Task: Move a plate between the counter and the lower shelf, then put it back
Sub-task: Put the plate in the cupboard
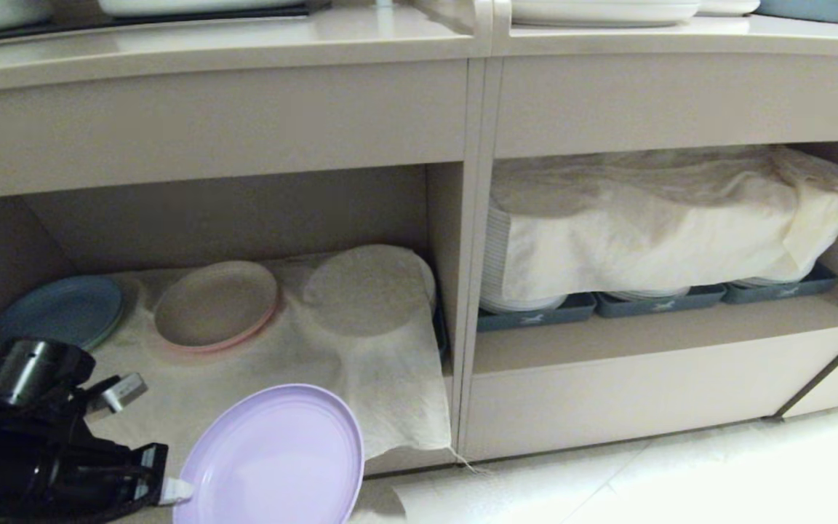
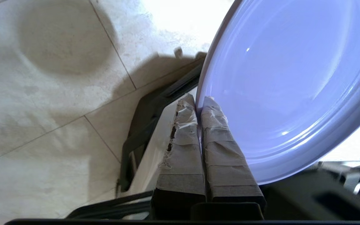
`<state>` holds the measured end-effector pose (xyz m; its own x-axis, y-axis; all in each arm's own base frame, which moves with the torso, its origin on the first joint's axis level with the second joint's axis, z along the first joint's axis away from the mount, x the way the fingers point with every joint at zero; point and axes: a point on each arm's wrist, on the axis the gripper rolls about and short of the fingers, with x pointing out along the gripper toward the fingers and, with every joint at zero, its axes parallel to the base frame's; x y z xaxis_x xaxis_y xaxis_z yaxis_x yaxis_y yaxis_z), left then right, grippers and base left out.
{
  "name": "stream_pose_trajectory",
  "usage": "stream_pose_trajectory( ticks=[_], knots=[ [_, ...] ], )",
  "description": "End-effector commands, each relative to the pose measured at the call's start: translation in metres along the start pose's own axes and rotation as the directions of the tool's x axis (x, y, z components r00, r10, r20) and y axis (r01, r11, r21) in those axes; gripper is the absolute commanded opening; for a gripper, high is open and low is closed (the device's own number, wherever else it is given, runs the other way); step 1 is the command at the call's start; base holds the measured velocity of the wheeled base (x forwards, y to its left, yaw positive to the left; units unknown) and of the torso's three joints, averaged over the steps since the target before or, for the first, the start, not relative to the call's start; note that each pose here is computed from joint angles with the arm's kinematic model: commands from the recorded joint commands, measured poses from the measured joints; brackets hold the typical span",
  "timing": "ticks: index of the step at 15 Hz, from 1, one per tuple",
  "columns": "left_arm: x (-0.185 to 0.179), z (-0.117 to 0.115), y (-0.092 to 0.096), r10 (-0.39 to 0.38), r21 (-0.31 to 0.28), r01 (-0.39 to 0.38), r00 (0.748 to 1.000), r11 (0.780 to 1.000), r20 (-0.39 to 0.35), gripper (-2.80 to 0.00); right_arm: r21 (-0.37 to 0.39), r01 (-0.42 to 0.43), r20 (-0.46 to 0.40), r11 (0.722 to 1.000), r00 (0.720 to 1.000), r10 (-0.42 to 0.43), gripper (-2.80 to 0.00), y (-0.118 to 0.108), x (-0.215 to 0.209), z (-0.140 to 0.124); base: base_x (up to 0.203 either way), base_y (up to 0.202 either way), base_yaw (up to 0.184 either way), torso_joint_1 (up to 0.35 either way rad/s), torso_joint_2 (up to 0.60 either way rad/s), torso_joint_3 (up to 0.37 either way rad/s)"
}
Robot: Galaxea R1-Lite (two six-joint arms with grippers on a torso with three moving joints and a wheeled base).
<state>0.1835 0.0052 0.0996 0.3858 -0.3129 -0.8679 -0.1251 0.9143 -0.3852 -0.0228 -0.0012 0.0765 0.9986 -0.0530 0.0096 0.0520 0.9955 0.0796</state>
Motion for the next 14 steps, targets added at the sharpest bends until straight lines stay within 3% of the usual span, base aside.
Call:
stream_pose_trajectory(
  ticks=[1,7,14],
  knots=[
    [0.011,0.002,-0.008,-0.012,-0.039,0.011,1.0,0.999,-0.025,-2.8,0.001,0.0,0.001,1.0,1.0,0.0,-2.8,0.0,0.0,0.0,0.0,0.0,0.0,0.0,0.0,0.0],
    [0.026,0.013,-0.018,-0.002,-0.116,0.005,1.0,0.993,0.025,-2.8,0.001,0.0,0.0,1.0,1.0,0.0,-2.8,0.0,0.0,0.0,0.0,0.0,0.0,0.0,0.0,0.0],
    [0.034,0.017,-0.018,0.116,-0.254,-0.095,0.991,0.963,0.071,-2.8,0.001,-0.001,0.0,1.0,1.0,0.001,-2.8,0.0,0.0,0.0,0.0,0.0,0.0,0.0,0.0,0.0]
  ],
)
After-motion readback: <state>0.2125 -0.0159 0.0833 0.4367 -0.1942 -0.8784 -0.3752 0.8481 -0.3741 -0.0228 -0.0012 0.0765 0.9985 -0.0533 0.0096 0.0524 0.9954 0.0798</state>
